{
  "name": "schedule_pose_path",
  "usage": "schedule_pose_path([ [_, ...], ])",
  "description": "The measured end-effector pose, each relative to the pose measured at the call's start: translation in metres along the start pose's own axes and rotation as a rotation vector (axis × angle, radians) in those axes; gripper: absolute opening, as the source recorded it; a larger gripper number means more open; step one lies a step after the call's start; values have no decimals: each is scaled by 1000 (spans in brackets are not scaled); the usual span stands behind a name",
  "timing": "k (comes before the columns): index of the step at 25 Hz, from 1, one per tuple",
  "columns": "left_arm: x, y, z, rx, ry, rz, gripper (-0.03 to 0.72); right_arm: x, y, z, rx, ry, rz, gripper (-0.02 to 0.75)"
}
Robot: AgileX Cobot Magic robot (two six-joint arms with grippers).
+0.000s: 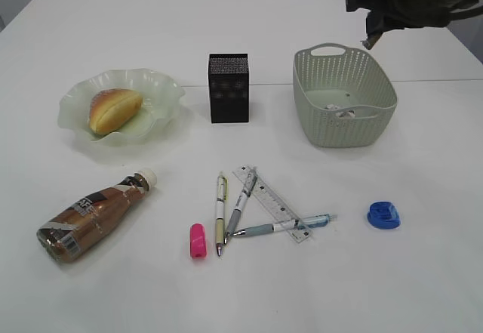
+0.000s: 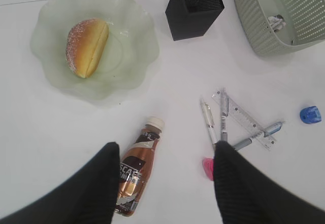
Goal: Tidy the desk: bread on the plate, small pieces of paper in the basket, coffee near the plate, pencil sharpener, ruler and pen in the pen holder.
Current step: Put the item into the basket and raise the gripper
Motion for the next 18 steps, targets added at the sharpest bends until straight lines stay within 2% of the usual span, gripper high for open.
schedule_pose_path([
  [6,0,0,0,2,1,2,426,-8,-37,1,-3,45,-94,34],
  [14,0,0,0,2,1,2,426,-19,-103,2,21,101,-99,34],
  [18,0,0,0,3,1,2,426,-27,-121,-6,35,53,-103,34],
])
Point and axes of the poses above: a point on each arm's last joint axis where the gripper is mounted, y pointing back along that axis away from the gripper, z along the wrist's bending axis when the last joint is at zero, x = y × z, the point moved 2 cm from there along -y, pointing out along that axis toward the gripper, and after that the axes turned 7 degrees about -y, right-handed, at the moved point
